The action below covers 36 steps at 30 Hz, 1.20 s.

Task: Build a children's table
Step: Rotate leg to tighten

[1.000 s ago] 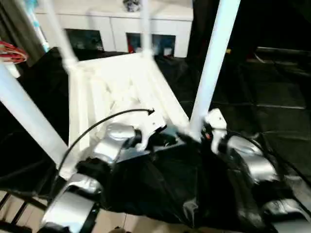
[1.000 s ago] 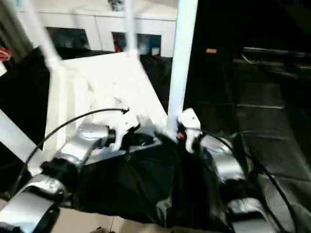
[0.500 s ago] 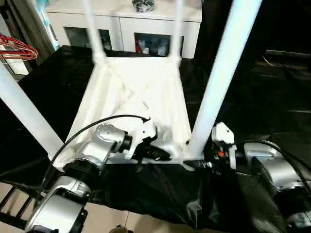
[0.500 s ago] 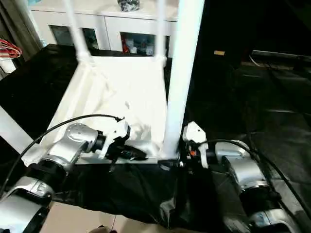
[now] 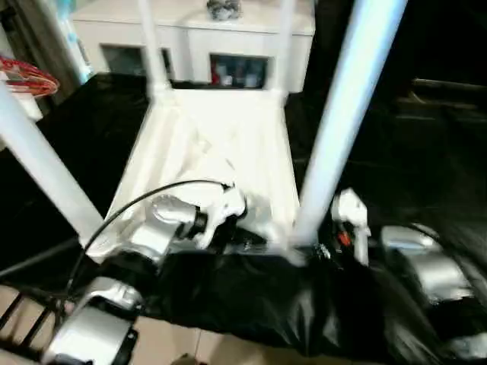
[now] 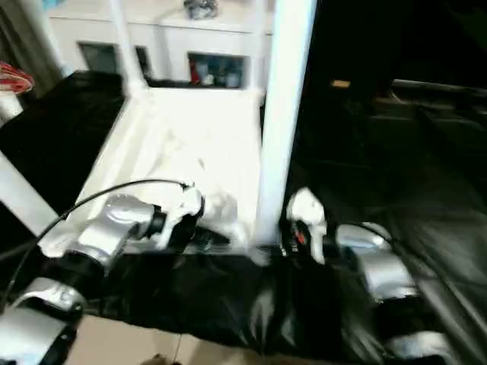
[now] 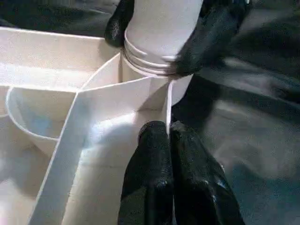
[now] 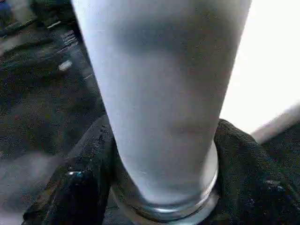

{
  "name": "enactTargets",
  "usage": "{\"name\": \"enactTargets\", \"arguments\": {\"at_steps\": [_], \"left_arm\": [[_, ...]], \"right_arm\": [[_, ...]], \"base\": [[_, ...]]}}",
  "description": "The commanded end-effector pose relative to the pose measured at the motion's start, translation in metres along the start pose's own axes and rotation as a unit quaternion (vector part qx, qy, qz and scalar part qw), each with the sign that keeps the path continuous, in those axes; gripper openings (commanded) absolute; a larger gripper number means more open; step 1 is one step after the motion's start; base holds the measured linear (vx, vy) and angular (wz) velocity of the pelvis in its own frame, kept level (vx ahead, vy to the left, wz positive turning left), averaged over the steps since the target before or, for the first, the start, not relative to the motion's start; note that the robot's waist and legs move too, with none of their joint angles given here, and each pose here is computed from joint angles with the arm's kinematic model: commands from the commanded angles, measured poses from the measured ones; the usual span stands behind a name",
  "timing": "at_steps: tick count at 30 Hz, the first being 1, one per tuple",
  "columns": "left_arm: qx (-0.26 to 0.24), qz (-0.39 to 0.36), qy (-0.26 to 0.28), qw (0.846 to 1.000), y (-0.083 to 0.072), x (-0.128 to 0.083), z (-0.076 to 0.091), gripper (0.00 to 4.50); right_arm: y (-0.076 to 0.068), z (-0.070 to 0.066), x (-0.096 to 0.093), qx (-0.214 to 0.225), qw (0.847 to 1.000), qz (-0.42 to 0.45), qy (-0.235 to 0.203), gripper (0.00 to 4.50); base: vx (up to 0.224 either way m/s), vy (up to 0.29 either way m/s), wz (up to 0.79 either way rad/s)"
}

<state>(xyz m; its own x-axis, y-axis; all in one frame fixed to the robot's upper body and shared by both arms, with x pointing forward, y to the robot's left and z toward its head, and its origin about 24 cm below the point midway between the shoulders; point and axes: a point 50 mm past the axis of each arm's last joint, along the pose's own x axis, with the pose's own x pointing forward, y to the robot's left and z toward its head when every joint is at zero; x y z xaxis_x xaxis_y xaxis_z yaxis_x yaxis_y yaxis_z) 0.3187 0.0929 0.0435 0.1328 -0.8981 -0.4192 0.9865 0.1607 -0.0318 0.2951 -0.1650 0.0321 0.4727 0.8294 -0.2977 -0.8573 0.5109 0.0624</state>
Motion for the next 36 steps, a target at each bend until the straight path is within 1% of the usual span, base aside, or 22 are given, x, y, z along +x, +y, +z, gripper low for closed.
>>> {"name": "enactTargets", "arguments": {"at_steps": [1,2,3,5,6,7,8,10,11,12,13,14,15,16,18,19,20,23,26,28,30,36], "left_arm": [[0.034,0.014,-0.057,0.998,0.002,0.021,0.035,0.00],[0.032,0.020,-0.059,0.998,0.002,0.024,0.036,0.00],[0.026,0.037,-0.063,0.997,0.002,0.031,0.039,0.00],[0.019,0.059,-0.066,0.996,0.002,0.040,0.044,0.00],[0.015,0.078,-0.069,0.994,0.003,0.046,0.047,0.00],[0.013,0.085,-0.070,0.994,0.003,0.048,0.049,0.00],[0.011,0.103,-0.072,0.992,0.003,0.053,0.052,0.00],[0.010,0.107,-0.072,0.992,0.003,0.055,0.053,0.00],[0.012,0.107,-0.076,0.991,0.001,0.058,0.053,0.00],[0.014,0.101,-0.077,0.992,0.000,0.059,0.053,0.00],[0.014,0.100,-0.078,0.992,0.000,0.059,0.053,0.00],[0.016,0.093,-0.078,0.992,-0.002,0.059,0.052,0.00],[0.017,0.092,-0.077,0.993,-0.002,0.059,0.051,0.00],[0.018,0.090,-0.076,0.993,-0.002,0.058,0.051,0.00],[0.021,0.085,-0.074,0.993,-0.002,0.055,0.049,0.00],[0.024,0.081,-0.072,0.994,-0.001,0.053,0.048,0.00],[0.028,0.073,-0.072,0.994,-0.002,0.051,0.047,0.00],[0.034,0.053,-0.072,0.995,-0.002,0.046,0.045,0.00],[0.045,0.009,-0.077,0.996,-0.005,0.035,0.041,0.00],[0.046,-0.001,-0.078,0.996,-0.006,0.033,0.040,0.00],[0.049,-0.036,-0.074,0.995,-0.009,0.024,0.037,0.00],[0.052,-0.056,-0.053,0.996,-0.007,0.012,0.030,0.00]], "right_arm": [[0.001,-0.011,0.020,0.010,0.998,-0.050,0.033,2.68],[-0.001,-0.011,0.022,0.012,0.997,-0.063,0.034,2.68],[-0.002,-0.011,0.029,0.029,0.995,-0.093,0.027,2.67],[-0.002,-0.010,0.040,0.048,0.991,-0.125,0.018,2.67],[-0.001,-0.009,0.048,0.051,0.988,-0.145,0.017,2.67],[-0.001,-0.009,0.051,0.050,0.987,-0.153,0.018,2.67],[0.000,-0.007,0.059,0.050,0.983,-0.174,0.019,2.67],[0.001,-0.006,0.062,0.050,0.983,-0.177,0.016,2.67],[0.003,-0.002,0.067,0.043,0.984,-0.171,0.007,2.67],[0.004,0.000,0.068,0.046,0.985,-0.165,-0.002,2.67],[0.004,0.000,0.068,0.047,0.985,-0.164,-0.004,3.02],[0.002,0.003,0.067,0.054,0.986,-0.160,-0.015,3.23],[0.000,0.004,0.066,0.058,0.985,-0.160,-0.020,3.23],[-0.001,0.004,0.064,0.059,0.985,-0.158,-0.021,3.37],[-0.005,0.005,0.057,0.052,0.986,-0.156,-0.023,3.47],[-0.007,0.006,0.053,0.044,0.987,-0.151,-0.022,3.72],[-0.008,0.005,0.049,0.040,0.989,-0.141,-0.019,3.78],[-0.006,0.004,0.039,0.034,0.994,-0.100,-0.013,3.80],[0.002,0.000,0.022,0.007,1.000,-0.014,0.001,3.80],[0.004,0.000,0.019,0.000,1.000,0.005,0.002,3.80],[0.011,0.000,0.008,-0.020,0.998,0.058,0.010,3.80],[0.017,-0.002,-0.006,-0.030,0.992,0.120,0.036,3.80]], "base": [[0.000,0.000,0.00],[0.000,0.000,0.00],[0.000,0.000,0.00],[0.000,0.000,0.00],[0.000,0.000,0.00],[0.000,0.000,0.00],[0.000,0.000,0.00],[0.000,0.000,0.00],[0.000,0.000,0.00],[0.000,0.000,0.00],[0.000,0.000,0.00],[0.000,0.000,0.00],[0.000,0.000,0.00],[0.000,0.000,0.00],[0.000,0.000,0.00],[0.000,0.000,0.00],[0.000,0.000,0.00],[0.000,0.000,0.00],[0.000,0.000,0.00],[0.000,0.000,0.00],[0.000,0.000,0.00],[0.000,0.000,0.00]]}}
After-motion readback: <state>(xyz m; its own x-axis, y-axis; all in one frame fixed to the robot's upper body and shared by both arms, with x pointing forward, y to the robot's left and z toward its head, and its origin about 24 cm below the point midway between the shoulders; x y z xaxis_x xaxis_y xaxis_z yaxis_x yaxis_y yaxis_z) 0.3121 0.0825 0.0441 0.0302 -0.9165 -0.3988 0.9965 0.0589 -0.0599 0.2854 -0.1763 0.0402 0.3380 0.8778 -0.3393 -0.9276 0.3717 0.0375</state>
